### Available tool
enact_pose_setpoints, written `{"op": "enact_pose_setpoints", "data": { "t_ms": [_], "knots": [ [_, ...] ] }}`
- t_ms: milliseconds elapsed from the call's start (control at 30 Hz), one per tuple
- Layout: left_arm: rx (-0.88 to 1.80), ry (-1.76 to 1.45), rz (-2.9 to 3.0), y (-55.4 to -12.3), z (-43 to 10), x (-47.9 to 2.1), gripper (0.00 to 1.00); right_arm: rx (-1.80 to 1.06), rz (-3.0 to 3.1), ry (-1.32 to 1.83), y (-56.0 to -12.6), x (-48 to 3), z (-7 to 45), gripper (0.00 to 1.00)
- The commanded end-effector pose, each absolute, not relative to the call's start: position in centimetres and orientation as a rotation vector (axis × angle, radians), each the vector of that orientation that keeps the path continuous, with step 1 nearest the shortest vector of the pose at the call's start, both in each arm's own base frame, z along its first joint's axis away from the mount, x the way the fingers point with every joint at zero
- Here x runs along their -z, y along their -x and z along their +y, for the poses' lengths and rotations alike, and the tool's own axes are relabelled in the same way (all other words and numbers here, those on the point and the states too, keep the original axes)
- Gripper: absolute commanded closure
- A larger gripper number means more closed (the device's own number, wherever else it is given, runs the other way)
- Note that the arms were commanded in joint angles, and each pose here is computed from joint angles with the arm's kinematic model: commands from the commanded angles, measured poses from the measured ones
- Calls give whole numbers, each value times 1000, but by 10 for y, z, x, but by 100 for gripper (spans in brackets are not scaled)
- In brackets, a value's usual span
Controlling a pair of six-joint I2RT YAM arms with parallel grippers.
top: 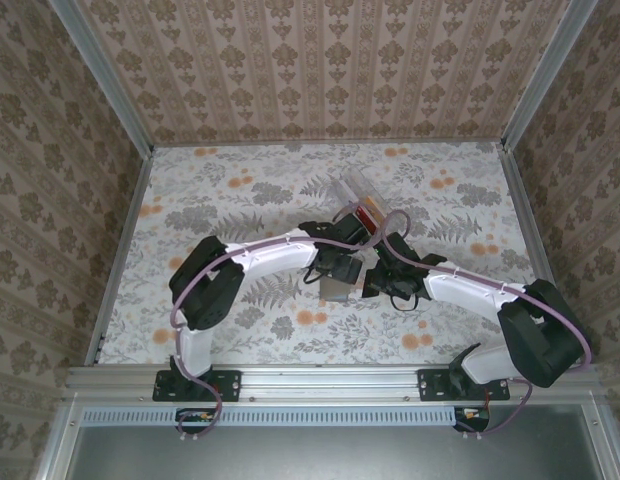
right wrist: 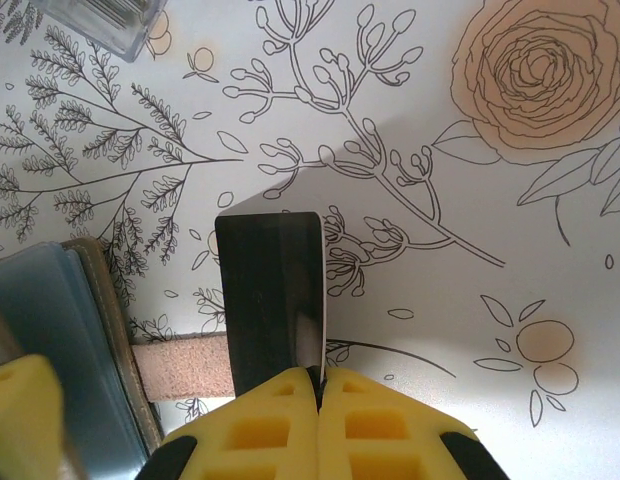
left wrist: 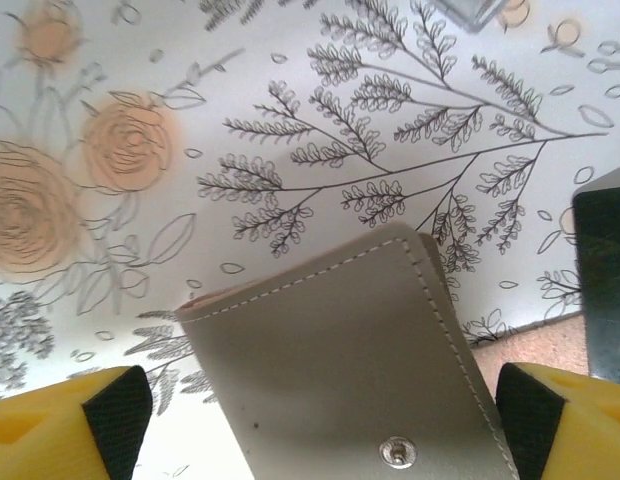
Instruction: Put the credit cards into the card holder
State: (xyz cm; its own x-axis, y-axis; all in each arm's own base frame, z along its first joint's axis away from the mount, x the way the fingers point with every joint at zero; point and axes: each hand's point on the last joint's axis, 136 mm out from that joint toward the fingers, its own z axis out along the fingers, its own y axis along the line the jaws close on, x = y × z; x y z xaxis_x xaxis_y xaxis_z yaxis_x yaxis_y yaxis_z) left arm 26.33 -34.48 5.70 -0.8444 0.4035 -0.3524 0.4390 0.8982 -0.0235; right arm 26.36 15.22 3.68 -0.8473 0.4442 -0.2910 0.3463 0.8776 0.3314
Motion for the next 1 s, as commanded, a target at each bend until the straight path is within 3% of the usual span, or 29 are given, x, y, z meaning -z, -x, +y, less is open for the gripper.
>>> {"op": "enact_pose_setpoints", "data": {
  "t_ms": [0, 500, 700, 833, 967],
  "knots": [
    [58, -612, 2705, -262, -326, -68, 13, -148, 2783, -628, -239, -12, 122, 100],
    [86, -499, 2710, -263, -296, -78, 74, -147, 2782, -623, -243, -15, 124, 100],
    [139, -426, 2723, -266, -280, -78, 76, -155, 2783, -616, -245, -17, 126, 100],
    [153, -383, 2743, -265, -268, -72, 58, -167, 2779, -609, -248, -20, 128, 100],
    [199, -347, 2761, -264, -264, -67, 54, -178, 2777, -602, -250, -22, 130, 100]
  ]
}}
